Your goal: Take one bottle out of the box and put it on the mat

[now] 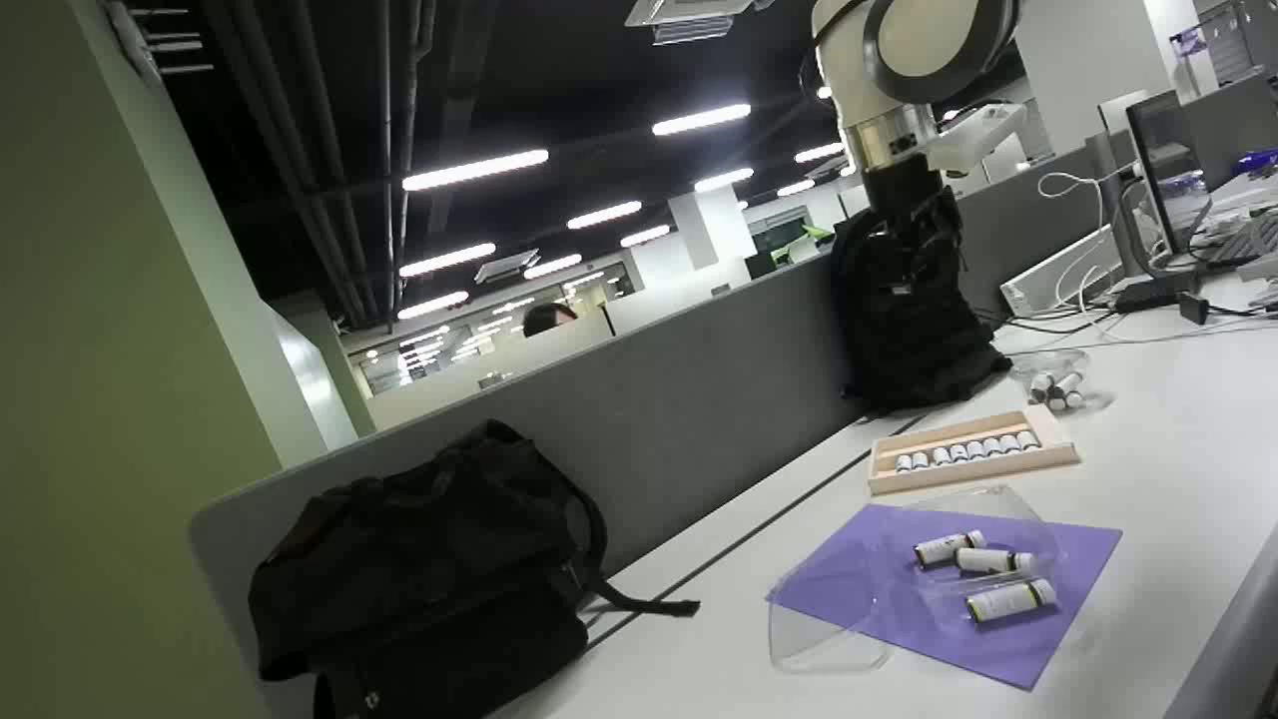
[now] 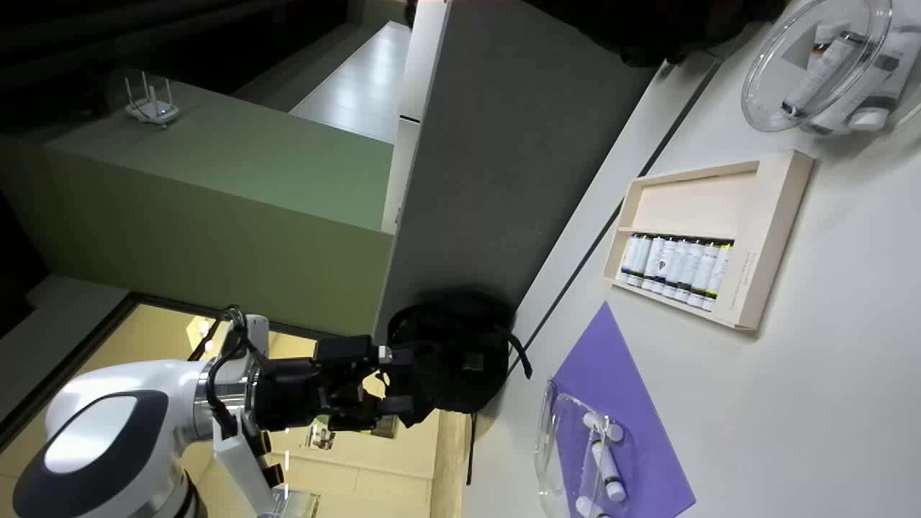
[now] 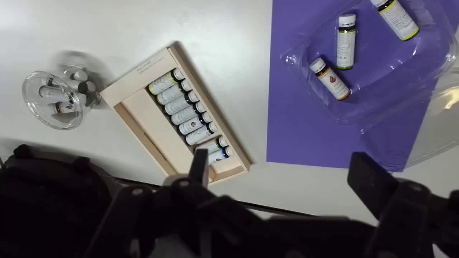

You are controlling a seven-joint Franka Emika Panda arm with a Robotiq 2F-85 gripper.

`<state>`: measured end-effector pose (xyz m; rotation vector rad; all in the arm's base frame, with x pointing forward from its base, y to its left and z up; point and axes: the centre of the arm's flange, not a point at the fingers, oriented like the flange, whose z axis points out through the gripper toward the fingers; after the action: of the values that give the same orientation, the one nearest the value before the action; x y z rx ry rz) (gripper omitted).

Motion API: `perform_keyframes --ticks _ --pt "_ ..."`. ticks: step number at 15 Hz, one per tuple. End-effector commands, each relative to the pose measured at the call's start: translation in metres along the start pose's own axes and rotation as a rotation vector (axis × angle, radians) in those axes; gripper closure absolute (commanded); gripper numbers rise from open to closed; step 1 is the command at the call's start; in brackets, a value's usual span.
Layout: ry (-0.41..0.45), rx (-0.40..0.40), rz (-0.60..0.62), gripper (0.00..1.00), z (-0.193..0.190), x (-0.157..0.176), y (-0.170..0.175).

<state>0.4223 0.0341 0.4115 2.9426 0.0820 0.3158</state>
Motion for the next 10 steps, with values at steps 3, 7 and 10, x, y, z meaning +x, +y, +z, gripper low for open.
perform_keyframes --ticks 3,7,10 --pt "0.001 0.000 0.000 0.00 0.000 0.000 0.000" --pt "0.001 0.000 0.000 0.00 0.000 0.000 0.000" --pt "0.025 0.002 -0.003 0.00 0.006 0.018 -0.004"
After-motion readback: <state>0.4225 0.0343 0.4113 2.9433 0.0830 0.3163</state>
